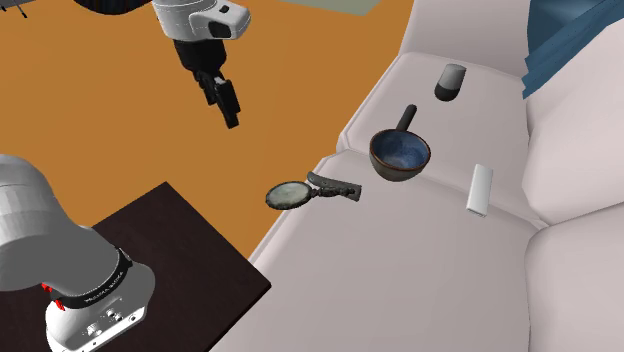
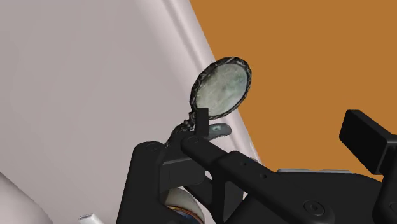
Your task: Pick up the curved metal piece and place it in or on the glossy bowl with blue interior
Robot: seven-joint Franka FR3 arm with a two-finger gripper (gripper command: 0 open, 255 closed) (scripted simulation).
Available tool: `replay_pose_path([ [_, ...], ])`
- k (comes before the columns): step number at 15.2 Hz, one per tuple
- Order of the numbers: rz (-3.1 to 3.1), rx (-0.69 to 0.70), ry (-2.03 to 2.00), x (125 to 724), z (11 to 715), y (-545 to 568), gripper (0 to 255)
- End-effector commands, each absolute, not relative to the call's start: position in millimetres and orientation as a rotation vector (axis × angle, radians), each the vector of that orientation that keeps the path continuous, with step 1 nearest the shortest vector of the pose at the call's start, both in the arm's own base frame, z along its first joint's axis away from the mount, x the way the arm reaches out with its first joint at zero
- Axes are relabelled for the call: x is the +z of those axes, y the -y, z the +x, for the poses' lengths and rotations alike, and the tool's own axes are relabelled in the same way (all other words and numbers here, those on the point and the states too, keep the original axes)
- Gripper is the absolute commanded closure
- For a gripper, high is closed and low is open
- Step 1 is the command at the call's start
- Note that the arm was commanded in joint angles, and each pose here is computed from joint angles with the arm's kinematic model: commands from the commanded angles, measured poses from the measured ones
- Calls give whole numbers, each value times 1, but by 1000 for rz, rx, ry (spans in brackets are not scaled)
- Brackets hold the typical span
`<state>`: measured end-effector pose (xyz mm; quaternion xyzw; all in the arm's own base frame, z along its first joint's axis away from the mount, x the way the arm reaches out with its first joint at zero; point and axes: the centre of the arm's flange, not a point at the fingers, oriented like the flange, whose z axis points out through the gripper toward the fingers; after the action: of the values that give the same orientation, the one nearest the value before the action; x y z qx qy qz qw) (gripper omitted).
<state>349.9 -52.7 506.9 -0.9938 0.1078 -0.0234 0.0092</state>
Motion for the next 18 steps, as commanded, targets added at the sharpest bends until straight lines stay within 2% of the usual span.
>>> replay_pose_path([
  [1,-3072,-105,-434,488,364,62,0],
  [18,-2700,-304,-1157,315,463,148,0],
])
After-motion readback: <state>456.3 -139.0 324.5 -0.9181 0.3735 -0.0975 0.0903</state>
